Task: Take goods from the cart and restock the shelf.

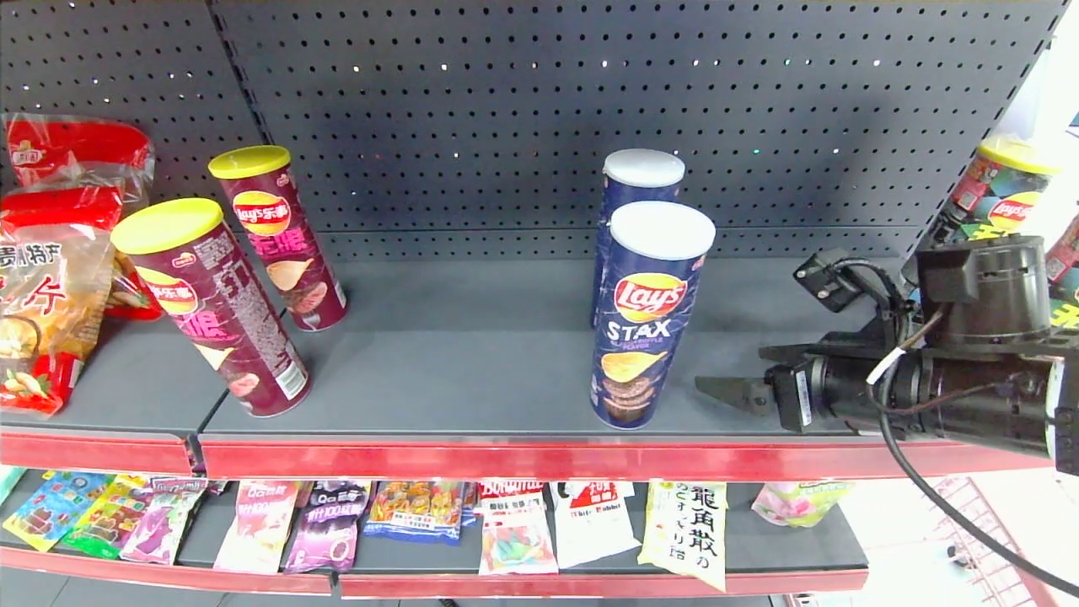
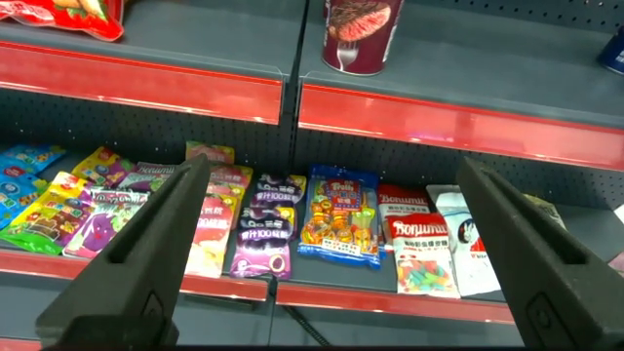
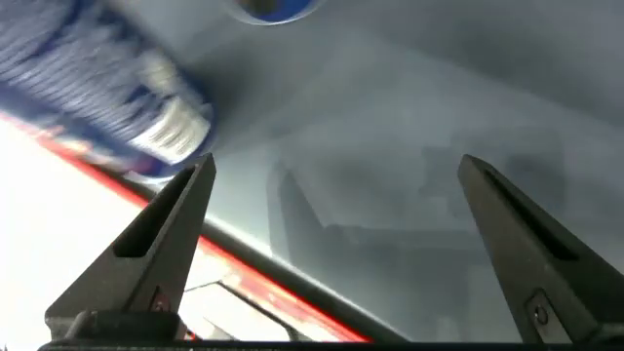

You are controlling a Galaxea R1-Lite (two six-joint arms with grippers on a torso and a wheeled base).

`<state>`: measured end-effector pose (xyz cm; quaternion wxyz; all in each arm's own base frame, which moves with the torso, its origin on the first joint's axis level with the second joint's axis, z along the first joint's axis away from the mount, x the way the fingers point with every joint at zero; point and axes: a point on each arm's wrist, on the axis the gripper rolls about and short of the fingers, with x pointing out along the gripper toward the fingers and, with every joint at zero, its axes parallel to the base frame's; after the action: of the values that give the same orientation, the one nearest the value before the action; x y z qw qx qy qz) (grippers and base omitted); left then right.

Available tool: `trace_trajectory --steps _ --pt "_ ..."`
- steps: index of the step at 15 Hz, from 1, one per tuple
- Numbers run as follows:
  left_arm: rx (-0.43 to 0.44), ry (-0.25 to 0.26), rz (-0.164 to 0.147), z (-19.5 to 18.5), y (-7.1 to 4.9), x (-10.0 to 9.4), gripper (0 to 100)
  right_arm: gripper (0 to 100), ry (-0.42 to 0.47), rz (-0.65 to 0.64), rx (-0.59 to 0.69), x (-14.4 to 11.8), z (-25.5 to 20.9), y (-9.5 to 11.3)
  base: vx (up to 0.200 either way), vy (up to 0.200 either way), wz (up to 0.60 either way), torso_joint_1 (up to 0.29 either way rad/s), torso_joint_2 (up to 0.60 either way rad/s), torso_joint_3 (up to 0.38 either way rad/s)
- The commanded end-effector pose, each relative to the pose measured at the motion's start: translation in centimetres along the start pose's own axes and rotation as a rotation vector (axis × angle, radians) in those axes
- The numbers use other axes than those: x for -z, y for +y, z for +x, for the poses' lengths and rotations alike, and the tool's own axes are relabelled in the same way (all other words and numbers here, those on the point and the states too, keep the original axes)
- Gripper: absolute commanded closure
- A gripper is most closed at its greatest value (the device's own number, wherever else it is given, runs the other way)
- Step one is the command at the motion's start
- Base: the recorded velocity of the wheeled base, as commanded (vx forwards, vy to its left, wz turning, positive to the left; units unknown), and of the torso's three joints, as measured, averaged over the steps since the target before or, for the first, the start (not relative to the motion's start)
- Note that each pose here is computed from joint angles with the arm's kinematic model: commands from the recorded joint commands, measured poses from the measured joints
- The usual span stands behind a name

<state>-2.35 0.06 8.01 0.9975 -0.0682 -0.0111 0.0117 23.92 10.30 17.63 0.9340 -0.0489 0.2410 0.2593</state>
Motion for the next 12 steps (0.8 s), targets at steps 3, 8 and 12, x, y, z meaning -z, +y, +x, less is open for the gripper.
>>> trace_trajectory --steps 3,8,12 --pt "-0.001 0.001 0.0 0.0 0.0 0.0 0 0 0.019 -0.034 -0.042 0.2 0.7 1.0 0.0 0.0 0.0 0.0 0.0 0.0" --pt "0.0 0.001 0.0 0.0 0.0 0.0 0 0 0.027 -0.091 -0.089 0.5 0.7 2.1 0.0 0.0 0.0 0.0 0.0 0.0" --pt "0.0 0.001 0.0 0.0 0.0 0.0 0 0 -0.002 -0.123 -0.137 0.4 1.3 3.5 0.0 0.0 0.0 0.0 0.0 0.0"
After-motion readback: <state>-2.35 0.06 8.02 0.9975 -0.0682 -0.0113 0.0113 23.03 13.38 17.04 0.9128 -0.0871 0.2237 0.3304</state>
